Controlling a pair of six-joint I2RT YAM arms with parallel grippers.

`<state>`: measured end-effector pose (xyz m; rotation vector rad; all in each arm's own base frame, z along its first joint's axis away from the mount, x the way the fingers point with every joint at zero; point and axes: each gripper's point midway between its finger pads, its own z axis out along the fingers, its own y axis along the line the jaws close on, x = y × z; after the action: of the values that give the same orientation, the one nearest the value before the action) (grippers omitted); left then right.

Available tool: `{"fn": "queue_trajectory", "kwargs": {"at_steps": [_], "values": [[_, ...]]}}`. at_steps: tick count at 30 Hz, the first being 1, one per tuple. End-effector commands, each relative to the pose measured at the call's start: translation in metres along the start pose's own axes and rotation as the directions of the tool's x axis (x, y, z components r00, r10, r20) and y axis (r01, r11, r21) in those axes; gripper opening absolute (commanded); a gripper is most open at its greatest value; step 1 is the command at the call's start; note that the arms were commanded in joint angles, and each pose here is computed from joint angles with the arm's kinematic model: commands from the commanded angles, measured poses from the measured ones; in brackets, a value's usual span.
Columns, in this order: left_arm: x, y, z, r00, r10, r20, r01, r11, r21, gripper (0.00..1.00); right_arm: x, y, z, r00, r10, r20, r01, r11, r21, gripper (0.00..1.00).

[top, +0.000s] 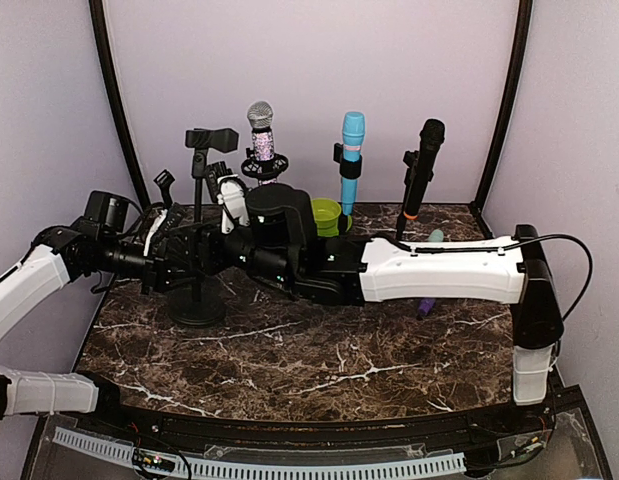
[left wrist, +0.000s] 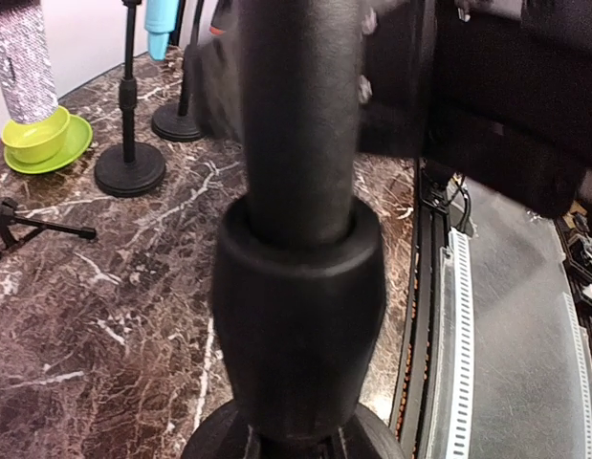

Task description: Remove the microphone from the stand

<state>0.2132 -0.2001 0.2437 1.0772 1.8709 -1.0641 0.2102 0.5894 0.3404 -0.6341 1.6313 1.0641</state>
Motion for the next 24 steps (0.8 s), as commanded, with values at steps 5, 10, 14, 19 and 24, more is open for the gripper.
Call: {"fn": "queue_trajectory", "kwargs": {"at_steps": [5,10,14,19,24], "values": [[-0.058,0.010,-0.020,0.987,0.124,0.102,-0.110,0.985,-0.135,0.00,0.008,-0.029,-0.010,0.992,0.123,-0.036,-0.117,0.983,0.138,0.69],[-0.060,0.013,-0.020,0.986,0.131,0.107,-0.114,0.982,-0.152,0.00,0.001,-0.028,0.000,0.990,0.138,-0.028,-0.132,0.979,0.158,0.66],[-0.055,0.014,-0.021,0.987,0.131,0.095,-0.114,0.980,-0.166,0.00,-0.007,-0.027,0.006,0.991,0.137,0.000,-0.135,0.978,0.158,0.62],[-0.052,0.014,-0.021,0.987,0.136,0.088,-0.120,0.978,-0.171,0.00,-0.008,-0.028,0.016,0.991,0.131,0.006,-0.130,0.975,0.182,0.58],[-0.056,0.012,-0.022,0.985,0.142,0.097,-0.124,0.978,-0.166,0.00,-0.002,-0.035,0.026,0.993,0.121,-0.013,-0.115,0.965,0.234,0.54]]}}
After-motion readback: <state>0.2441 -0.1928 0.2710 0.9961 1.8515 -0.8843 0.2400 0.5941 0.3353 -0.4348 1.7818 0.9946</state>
